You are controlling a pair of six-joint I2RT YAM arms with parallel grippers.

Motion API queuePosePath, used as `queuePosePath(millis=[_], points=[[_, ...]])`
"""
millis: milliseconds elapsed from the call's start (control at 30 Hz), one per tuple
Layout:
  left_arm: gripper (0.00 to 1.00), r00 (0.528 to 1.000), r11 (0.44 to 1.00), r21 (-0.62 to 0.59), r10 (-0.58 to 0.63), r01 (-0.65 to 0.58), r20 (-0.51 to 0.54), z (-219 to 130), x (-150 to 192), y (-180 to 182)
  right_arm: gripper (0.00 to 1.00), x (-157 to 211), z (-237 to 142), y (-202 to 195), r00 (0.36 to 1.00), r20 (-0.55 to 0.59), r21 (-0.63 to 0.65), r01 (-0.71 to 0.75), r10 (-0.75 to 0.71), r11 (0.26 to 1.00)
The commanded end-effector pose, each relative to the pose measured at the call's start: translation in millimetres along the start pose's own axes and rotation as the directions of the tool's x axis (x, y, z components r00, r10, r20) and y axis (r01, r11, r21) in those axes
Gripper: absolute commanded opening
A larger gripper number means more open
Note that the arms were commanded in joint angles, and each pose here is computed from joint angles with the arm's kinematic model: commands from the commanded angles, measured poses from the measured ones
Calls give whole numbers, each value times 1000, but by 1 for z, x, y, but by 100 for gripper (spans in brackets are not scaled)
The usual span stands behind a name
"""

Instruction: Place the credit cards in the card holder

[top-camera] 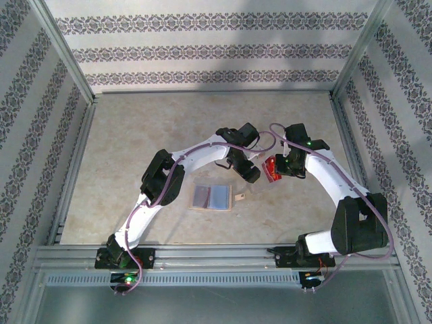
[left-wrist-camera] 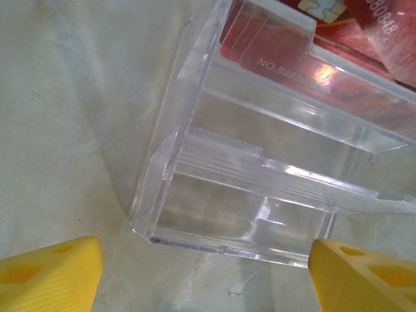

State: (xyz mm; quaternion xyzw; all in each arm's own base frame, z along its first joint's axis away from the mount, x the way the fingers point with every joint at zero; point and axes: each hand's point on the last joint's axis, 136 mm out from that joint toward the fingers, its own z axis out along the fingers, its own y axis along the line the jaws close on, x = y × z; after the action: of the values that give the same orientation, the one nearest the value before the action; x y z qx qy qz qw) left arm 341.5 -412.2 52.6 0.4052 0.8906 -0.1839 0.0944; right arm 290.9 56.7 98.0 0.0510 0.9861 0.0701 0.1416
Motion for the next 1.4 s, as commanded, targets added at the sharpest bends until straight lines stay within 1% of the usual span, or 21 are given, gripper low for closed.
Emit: queuePosePath(millis=[0, 100, 333, 667, 933, 1133, 1367], points=[[83, 996, 1000, -9, -18, 17, -92, 18, 25, -2, 17, -5, -5, -7, 1000, 12, 27, -5, 4, 1000], [83, 996, 1000, -10, -16, 15, -90, 18, 24, -2, 11, -4, -2, -5, 1000, 4, 18, -4, 4, 1000], [83, 996, 1000, -11, -16, 15, -92, 17, 25, -2, 2, -3, -4, -1, 1000, -1, -8, 3, -3, 1000], [83, 996, 1000, -12, -14, 13, -83, 12, 23, -3, 0, -4, -18, 12, 1000, 16, -79, 12, -11, 997], [84, 999, 1000, -19, -2, 1, -50, -2, 14, -5, 0, -6, -38, 19, 999, 46, -114, 15, -10, 993], [87, 1000, 999, -31, 15, -15, 9, -28, -2, -6, 0, -6, -56, 26, 996, 83, -159, 5, 8, 987], [91, 993, 999, -40, 31, -26, 116, -86, -18, -10, 0, -5, -79, 43, 989, 143, -267, -1, 40, 964]])
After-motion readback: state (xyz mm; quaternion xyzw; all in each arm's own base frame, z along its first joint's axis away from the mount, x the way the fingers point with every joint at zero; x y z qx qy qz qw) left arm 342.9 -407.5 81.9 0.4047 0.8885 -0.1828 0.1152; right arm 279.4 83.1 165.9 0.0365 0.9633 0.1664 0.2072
